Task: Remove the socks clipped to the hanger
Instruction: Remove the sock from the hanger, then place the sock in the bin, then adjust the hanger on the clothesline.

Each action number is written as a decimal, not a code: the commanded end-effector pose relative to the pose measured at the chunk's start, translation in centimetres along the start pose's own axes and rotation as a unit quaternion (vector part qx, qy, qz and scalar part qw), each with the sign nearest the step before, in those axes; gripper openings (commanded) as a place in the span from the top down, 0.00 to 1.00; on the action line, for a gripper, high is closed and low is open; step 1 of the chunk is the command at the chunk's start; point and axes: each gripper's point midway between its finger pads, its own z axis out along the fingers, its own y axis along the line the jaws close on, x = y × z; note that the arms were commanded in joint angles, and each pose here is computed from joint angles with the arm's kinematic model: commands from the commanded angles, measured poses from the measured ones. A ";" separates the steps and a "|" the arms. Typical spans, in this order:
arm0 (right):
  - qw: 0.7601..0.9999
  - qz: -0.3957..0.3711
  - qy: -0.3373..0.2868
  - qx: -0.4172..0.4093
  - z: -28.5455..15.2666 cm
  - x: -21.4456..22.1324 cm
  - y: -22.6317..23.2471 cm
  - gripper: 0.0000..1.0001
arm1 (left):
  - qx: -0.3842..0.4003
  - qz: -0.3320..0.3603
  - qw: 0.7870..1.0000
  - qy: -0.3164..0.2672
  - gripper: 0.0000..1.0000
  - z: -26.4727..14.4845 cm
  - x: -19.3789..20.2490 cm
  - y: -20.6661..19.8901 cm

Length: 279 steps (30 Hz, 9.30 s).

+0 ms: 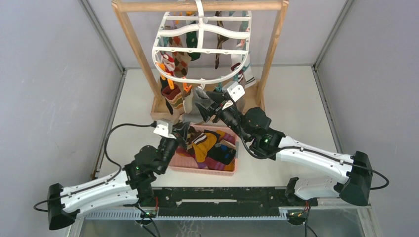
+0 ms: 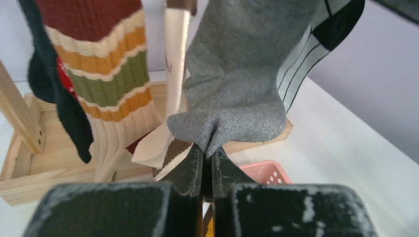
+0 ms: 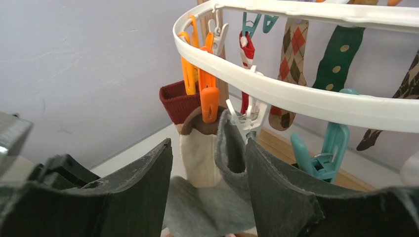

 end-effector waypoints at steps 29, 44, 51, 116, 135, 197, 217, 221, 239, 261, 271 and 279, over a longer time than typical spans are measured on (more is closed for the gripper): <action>0.997 0.024 -0.052 0.045 3.6 -3.3 -2.0 0.37 | -0.030 -0.030 0.999 -0.003 0.96 -2.2 -0.2 2.6; 0.996 0.040 -0.066 0.044 4.6 -3.7 -3.3 0.38 | -0.030 -0.025 0.999 0.000 0.96 -2.1 0.0 2.5; 0.996 0.042 -0.066 0.047 5.0 -3.5 -3.6 0.43 | -0.028 -0.022 0.999 0.003 0.96 -1.9 0.2 2.3; 0.988 0.117 0.000 0.097 -10.2 6.4 -8.0 0.26 | 0.104 -0.035 0.992 0.058 0.96 1.1 1.9 -6.1; 0.985 0.127 0.012 0.113 -12.9 8.8 -9.3 0.25 | 0.146 -0.024 0.981 0.127 0.50 1.3 8.7 -10.0; 0.898 -0.032 0.381 0.217 -12.4 26.8 -4.7 0.48 | -0.051 -0.042 0.996 0.062 0.07 -1.8 7.5 3.2; 0.911 0.075 0.398 0.078 -9.1 32.9 -1.1 0.50 | -0.046 -0.043 0.996 0.067 0.07 -1.8 7.6 2.9; 0.916 0.060 0.385 0.092 -9.4 31.2 -1.5 0.40 | -0.048 -0.046 0.996 0.062 0.08 -1.9 7.3 3.1; 0.970 0.011 0.241 0.032 -10.8 19.6 2.9 0.31 | -0.146 -0.055 0.988 0.017 0.00 -3.5 6.1 7.7; 0.998 0.038 0.041 -0.015 -1.5 8.3 5.7 0.27 | -0.294 -0.098 0.950 -0.017 0.00 -4.2 8.9 16.7; 0.999 0.041 0.025 0.008 2.8 8.0 6.1 0.32 | -0.277 -0.106 0.955 -0.016 0.00 -4.1 9.1 16.2; 0.998 0.050 0.027 0.027 5.2 9.3 6.0 0.42 | -0.268 -0.110 0.957 -0.021 0.00 -4.3 8.6 16.0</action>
